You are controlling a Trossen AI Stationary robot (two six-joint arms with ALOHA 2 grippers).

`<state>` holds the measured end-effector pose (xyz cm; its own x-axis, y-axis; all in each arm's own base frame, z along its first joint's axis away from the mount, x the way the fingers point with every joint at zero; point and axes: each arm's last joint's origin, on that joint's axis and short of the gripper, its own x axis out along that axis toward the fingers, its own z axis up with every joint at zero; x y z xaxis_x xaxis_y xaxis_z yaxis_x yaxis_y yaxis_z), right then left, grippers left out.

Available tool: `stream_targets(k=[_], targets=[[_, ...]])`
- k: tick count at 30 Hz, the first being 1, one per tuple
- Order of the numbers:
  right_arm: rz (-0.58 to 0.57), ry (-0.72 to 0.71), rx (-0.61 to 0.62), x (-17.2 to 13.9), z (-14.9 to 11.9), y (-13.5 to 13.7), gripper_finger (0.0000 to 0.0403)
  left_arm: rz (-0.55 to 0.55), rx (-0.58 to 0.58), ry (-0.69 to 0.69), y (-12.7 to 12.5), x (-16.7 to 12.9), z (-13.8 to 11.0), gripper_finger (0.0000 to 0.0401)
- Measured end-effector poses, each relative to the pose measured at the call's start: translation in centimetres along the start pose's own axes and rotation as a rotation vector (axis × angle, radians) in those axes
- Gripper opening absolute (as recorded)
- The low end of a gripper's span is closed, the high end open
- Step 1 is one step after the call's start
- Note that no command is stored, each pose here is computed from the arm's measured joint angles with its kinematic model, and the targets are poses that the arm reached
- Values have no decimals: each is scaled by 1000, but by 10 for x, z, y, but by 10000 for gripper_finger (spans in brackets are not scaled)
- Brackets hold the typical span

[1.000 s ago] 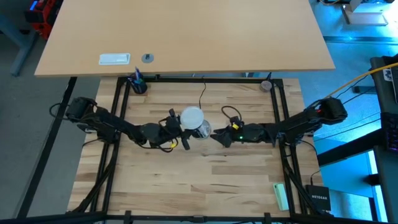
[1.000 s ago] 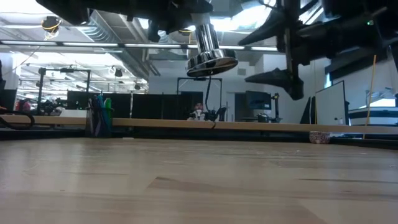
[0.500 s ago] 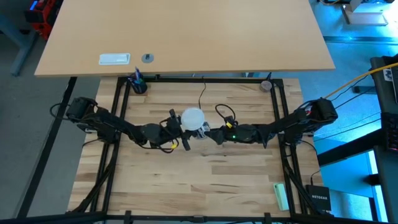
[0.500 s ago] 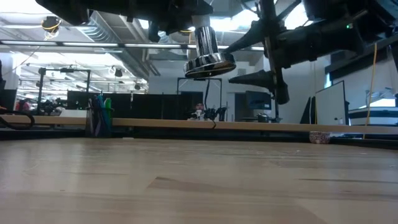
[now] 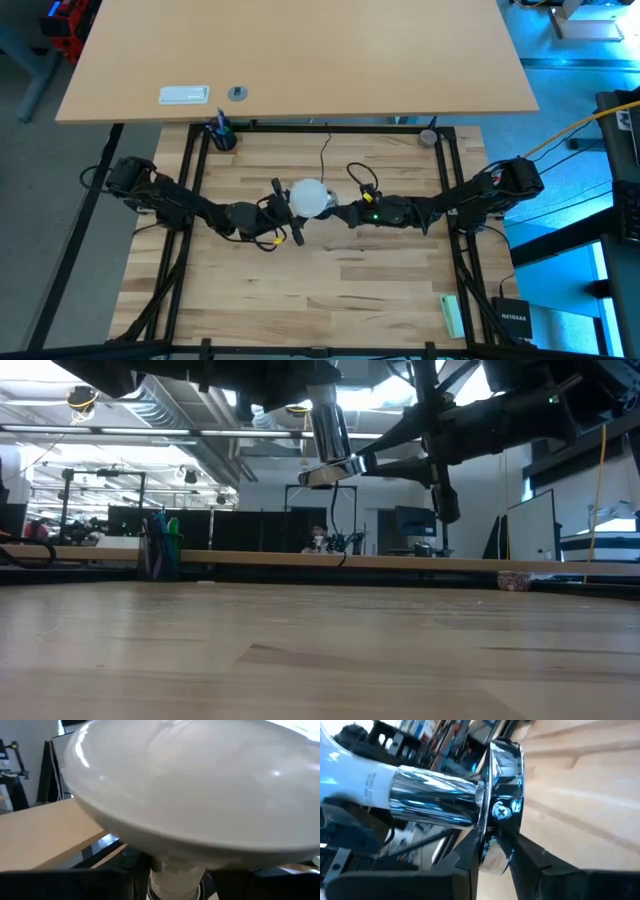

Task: Screw lightbulb
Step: Remove the lightbulb from the lamp

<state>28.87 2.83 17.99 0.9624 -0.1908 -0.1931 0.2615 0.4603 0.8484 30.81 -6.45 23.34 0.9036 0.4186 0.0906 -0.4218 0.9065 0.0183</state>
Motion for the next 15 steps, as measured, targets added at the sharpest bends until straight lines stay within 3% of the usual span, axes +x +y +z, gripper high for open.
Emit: stream_targets(k=[15], targets=[[65,346,136,5,36,-22,78,-104,4,114,-15,-11,-11,150]])
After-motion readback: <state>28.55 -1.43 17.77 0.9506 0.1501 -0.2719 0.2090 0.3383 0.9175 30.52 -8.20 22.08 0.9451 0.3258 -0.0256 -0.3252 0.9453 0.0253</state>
